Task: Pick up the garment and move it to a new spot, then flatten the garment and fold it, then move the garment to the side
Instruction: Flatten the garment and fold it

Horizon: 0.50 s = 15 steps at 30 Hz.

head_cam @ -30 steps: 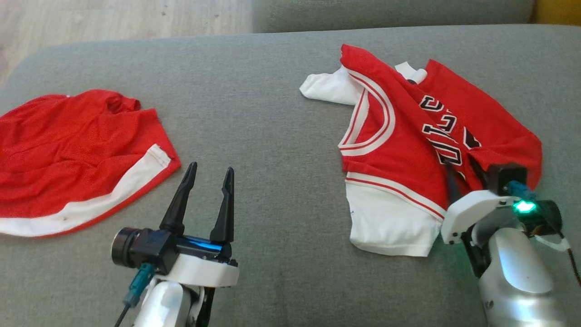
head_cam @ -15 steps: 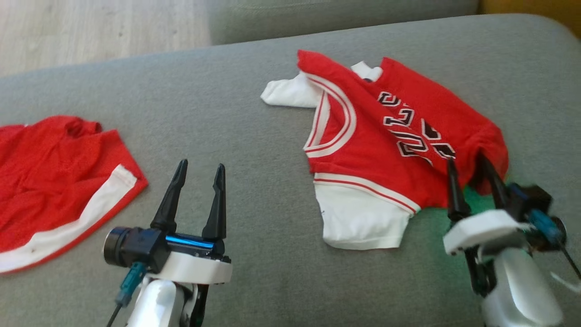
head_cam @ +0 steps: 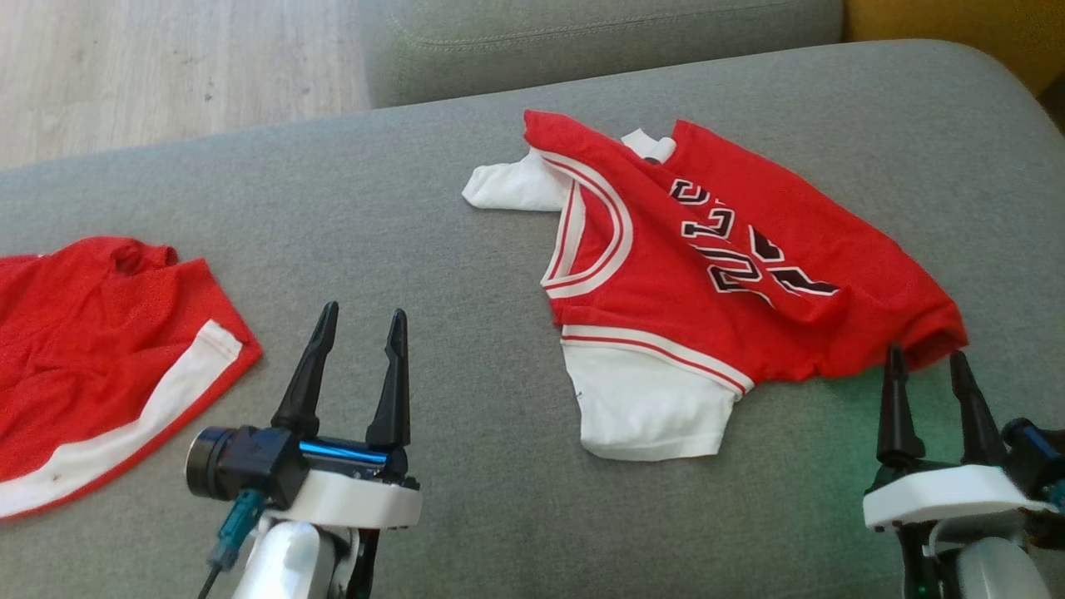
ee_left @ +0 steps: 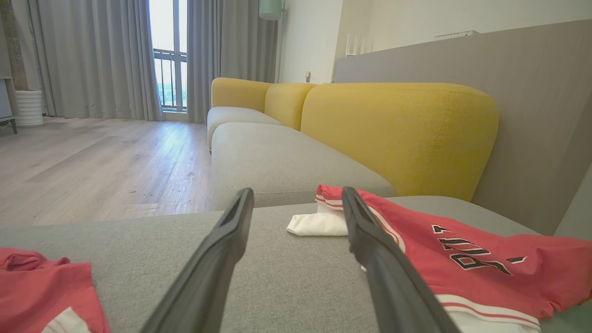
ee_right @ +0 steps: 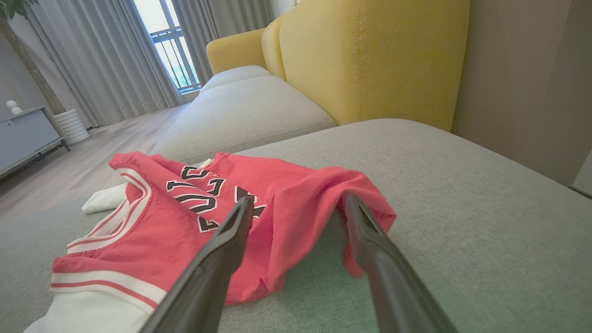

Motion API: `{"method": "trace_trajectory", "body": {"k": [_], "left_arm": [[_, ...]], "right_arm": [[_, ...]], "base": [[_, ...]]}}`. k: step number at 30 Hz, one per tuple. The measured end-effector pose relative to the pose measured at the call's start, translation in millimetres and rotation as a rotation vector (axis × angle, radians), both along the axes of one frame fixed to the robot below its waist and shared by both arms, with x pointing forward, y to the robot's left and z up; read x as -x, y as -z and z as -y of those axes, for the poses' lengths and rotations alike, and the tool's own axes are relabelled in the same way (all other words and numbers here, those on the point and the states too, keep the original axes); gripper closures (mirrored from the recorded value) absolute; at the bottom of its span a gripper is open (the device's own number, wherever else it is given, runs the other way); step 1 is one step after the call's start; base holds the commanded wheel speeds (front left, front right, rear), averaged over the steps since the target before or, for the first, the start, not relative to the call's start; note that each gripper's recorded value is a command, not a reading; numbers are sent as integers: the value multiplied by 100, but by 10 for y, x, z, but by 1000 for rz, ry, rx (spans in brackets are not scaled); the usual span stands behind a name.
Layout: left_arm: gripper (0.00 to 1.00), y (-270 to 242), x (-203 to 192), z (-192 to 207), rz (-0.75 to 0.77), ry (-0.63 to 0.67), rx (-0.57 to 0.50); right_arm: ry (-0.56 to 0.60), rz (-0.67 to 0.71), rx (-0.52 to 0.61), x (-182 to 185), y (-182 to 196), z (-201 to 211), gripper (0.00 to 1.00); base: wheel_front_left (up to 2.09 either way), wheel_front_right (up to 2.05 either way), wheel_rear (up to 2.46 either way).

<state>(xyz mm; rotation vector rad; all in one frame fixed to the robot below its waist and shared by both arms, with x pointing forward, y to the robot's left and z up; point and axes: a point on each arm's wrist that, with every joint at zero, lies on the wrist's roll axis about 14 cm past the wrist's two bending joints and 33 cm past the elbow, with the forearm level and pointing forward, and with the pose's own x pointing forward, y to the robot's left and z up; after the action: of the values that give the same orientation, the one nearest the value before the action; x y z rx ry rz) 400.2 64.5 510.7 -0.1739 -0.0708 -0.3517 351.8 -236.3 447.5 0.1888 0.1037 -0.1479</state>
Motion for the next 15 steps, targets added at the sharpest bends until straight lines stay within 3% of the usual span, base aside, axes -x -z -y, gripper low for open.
{"method": "trace_trajectory", "body": {"k": [9,15], "left_arm": [[0,54,6,-104,-15,-29,-4],[0,45,18,-145,-13,-40,-6]], "right_arm": [[44,-55,-11,6,176,118,0],[118,-168,36,190,444,392,0]], "base": [[0,0,0],[0,0,0]]}}
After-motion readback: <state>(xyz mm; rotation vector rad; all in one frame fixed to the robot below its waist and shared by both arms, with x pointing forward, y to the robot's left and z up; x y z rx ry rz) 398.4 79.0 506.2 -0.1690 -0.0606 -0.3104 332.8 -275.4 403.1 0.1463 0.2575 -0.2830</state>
